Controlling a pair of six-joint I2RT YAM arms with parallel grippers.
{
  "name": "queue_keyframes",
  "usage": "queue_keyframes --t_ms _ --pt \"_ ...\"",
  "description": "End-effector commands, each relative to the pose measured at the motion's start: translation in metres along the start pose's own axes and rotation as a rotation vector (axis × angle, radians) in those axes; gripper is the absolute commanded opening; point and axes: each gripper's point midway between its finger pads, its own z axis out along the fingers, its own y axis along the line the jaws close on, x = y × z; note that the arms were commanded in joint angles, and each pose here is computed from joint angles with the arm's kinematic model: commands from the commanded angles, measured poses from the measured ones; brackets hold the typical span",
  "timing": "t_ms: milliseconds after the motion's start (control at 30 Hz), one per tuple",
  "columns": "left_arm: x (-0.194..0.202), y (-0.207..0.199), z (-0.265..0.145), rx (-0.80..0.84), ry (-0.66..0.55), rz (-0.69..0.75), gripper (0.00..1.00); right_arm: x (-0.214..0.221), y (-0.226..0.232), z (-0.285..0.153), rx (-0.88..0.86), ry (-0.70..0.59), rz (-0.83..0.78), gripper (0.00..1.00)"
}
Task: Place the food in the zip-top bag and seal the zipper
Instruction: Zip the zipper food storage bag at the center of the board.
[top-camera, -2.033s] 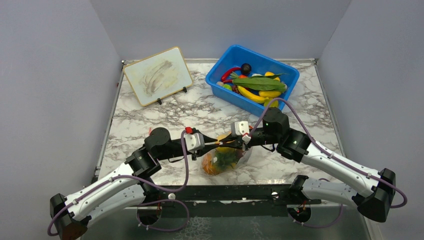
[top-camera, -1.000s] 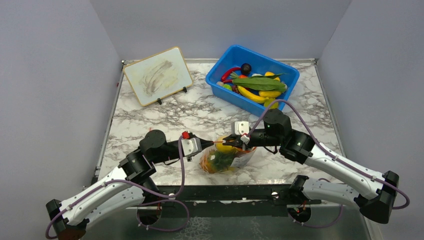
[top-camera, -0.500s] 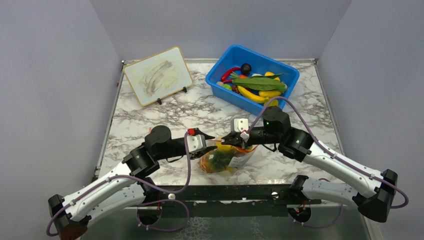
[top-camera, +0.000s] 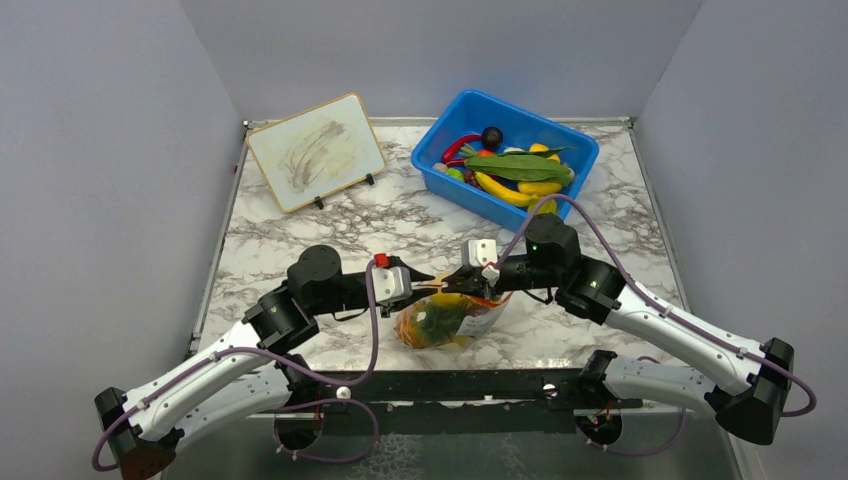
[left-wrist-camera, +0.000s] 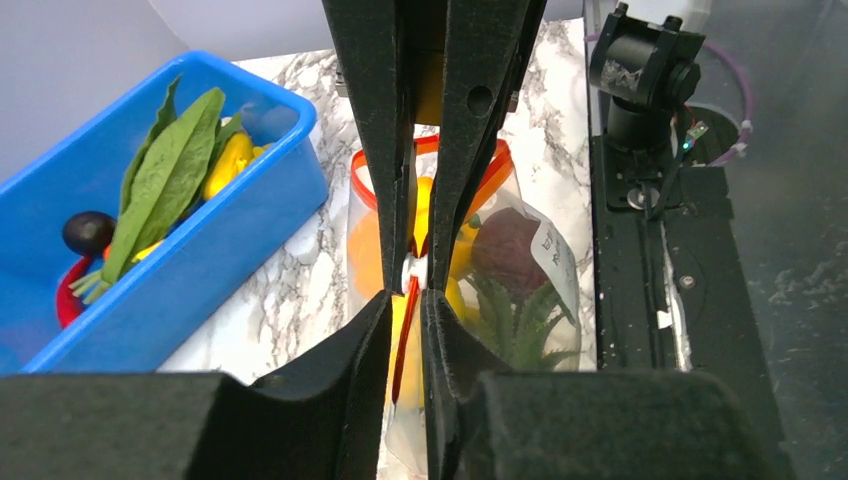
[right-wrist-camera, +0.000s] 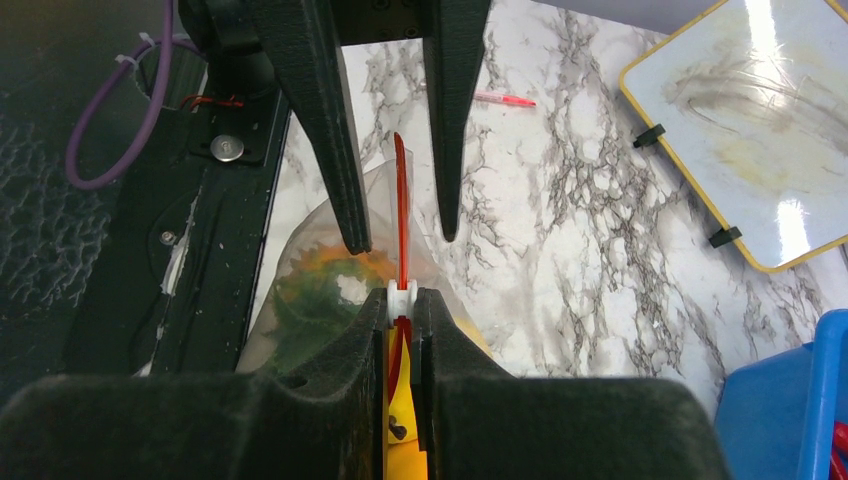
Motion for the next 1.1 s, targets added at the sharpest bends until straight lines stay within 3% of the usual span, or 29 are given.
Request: queue_keyframes --t_ms 0,167,233,467,500,600,767,900,1000,1067 --pt "-0.014 -0.005 -0.002 0.031 -0.041 0.011 0.13 -0.015 -0.003 0.000 0.002 -0.066 -0.032 0.01" --pt "-0.007 -0.006 -0.002 0.029 -0.029 0.004 0.14 -0.013 -0.002 0.002 0.000 -0.065 -0.024 0.01" --pt "-0.006 -0.006 -0.002 0.030 -0.023 0.012 0.00 -0.013 -0.003 0.002 0.001 -0.066 -0.026 0.01" --pt "-0.002 -0.001 -0.010 -0.011 0.006 0.034 0.00 -0.011 -0.003 0.003 0.008 -0.063 -0.013 0.01" --pt "-0.001 -0.001 -0.010 -0.014 0.007 0.034 0.01 -0.011 -0.003 0.003 0.006 -0.066 -0.015 0.01" --pt "0.003 0.001 -0.010 -0.021 0.024 0.035 0.23 -0.011 -0.003 0.004 0.003 -0.072 -0.018 0.01" --pt "0.014 0.000 -0.005 -0.007 0.056 0.032 0.27 -0.012 -0.003 0.005 -0.006 -0.072 -0.017 0.01" --pt "0.011 0.001 -0.002 0.001 0.041 0.038 0.24 -0.012 -0.002 0.006 -0.015 -0.068 -0.017 0.01" --pt "0.008 0.001 0.000 0.007 0.031 0.050 0.04 -0.013 -0.003 0.006 -0.011 -0.065 -0.019 0.01" --pt "0.005 0.002 0.000 0.004 0.021 0.054 0.00 -0.012 -0.003 0.006 -0.010 -0.063 -0.018 0.01"
